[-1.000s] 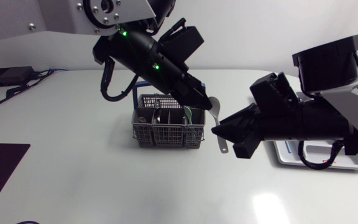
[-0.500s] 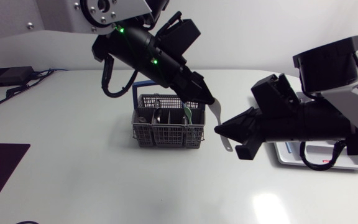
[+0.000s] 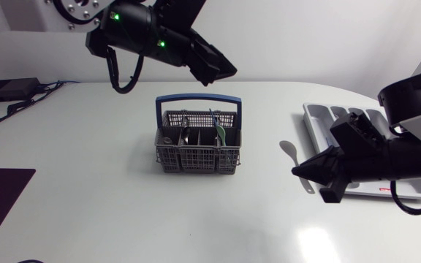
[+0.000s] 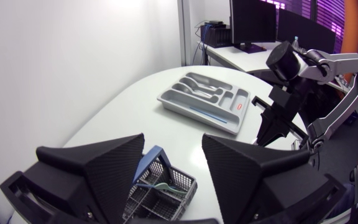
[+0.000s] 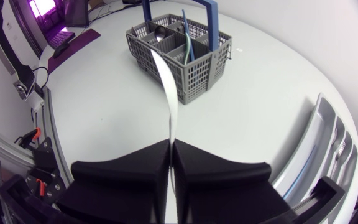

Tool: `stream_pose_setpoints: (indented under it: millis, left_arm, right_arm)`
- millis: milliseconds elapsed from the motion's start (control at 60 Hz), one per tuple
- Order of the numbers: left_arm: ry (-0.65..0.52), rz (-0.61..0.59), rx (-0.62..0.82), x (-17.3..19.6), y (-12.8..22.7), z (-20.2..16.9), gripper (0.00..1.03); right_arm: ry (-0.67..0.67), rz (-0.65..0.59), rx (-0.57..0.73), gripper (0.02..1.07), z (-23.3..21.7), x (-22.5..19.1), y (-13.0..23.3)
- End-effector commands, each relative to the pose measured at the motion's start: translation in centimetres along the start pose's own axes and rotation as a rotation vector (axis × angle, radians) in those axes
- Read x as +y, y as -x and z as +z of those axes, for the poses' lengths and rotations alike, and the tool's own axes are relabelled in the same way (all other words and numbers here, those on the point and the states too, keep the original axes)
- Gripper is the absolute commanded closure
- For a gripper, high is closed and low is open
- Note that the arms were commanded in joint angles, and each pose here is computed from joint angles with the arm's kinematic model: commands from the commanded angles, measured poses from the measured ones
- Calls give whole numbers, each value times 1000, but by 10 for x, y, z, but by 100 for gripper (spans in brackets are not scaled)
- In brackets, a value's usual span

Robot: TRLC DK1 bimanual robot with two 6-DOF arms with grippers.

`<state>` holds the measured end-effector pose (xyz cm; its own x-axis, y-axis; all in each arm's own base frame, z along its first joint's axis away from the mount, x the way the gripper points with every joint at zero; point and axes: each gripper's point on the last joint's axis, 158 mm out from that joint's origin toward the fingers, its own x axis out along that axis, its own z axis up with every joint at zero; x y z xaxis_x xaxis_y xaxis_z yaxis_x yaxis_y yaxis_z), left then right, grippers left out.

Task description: Unload the cutlery basket into the drawer organizer.

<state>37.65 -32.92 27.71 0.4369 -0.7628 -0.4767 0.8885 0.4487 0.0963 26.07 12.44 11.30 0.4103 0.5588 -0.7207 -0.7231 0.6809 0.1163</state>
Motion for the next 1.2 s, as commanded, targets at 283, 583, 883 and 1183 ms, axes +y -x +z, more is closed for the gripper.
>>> stream_pose_setpoints:
  millis: [283,583,883,1183]
  left_arm:
    - [-222,105,36,14,6,-14,35]
    - [-444,66,171,-9,-16,-63,35]
    - [-550,13,261,-16,-34,-99,35]
    - [-650,-7,343,-12,-49,-124,35]
  right_arm:
    - [79,-167,71,101,-53,-97,42]
    - [194,-253,188,101,-115,-185,80]
    - [375,-261,375,101,-178,-238,94]
    - [453,-328,493,101,-216,-282,88]
